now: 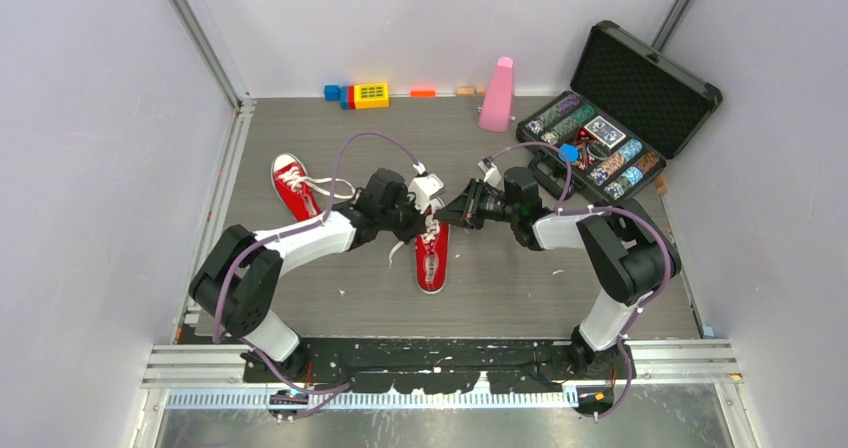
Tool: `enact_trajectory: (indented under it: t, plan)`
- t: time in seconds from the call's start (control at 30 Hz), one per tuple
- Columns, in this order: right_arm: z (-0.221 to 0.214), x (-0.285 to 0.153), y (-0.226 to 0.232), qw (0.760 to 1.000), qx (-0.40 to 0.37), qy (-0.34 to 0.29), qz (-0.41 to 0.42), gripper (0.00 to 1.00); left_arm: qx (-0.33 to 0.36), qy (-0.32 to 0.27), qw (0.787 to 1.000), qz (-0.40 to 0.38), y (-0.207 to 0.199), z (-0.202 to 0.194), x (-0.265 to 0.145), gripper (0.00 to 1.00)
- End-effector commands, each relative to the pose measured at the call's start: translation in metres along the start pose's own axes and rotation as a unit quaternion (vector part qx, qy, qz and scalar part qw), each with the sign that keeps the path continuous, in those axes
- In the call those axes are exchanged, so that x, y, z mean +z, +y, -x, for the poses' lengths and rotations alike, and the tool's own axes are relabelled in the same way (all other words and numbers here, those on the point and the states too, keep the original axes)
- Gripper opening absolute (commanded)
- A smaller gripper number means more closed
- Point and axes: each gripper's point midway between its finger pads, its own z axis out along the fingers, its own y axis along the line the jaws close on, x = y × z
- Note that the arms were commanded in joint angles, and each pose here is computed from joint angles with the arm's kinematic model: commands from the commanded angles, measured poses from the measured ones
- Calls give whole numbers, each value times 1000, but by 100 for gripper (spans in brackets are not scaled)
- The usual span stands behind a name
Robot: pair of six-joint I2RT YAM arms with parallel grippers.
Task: Tie the shoes
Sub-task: Wrap the shoelace around the shoelace.
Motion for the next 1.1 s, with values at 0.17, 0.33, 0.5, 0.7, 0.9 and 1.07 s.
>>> enact_trajectory:
  t: [0.17, 0.33, 0.5, 0.7, 0.9, 1.07]
  plan:
    - [0, 0, 2, 1000, -14, 3, 11, 21, -3, -32, 999, -11, -2, 28, 3, 0]
    - [0, 2, -1, 1000, -12, 7, 9, 23, 0, -49, 999, -13, -3, 37, 0, 0]
    - [1, 4, -4, 1000, -11, 9, 1, 26, -1, -55, 998, -14, -4, 40, -2, 0]
    - [2, 5, -2, 1000, -10, 8, 7, 27, -2, -57, 998, -18, -5, 42, 0, 0]
    - [4, 4, 5, 1000, -14, 3, 16, 30, -1, -53, 999, -11, -3, 40, -3, 0]
    - [8, 5, 7, 1000, -13, 0, 17, 35, 0, -57, 998, -4, -3, 40, -9, 0]
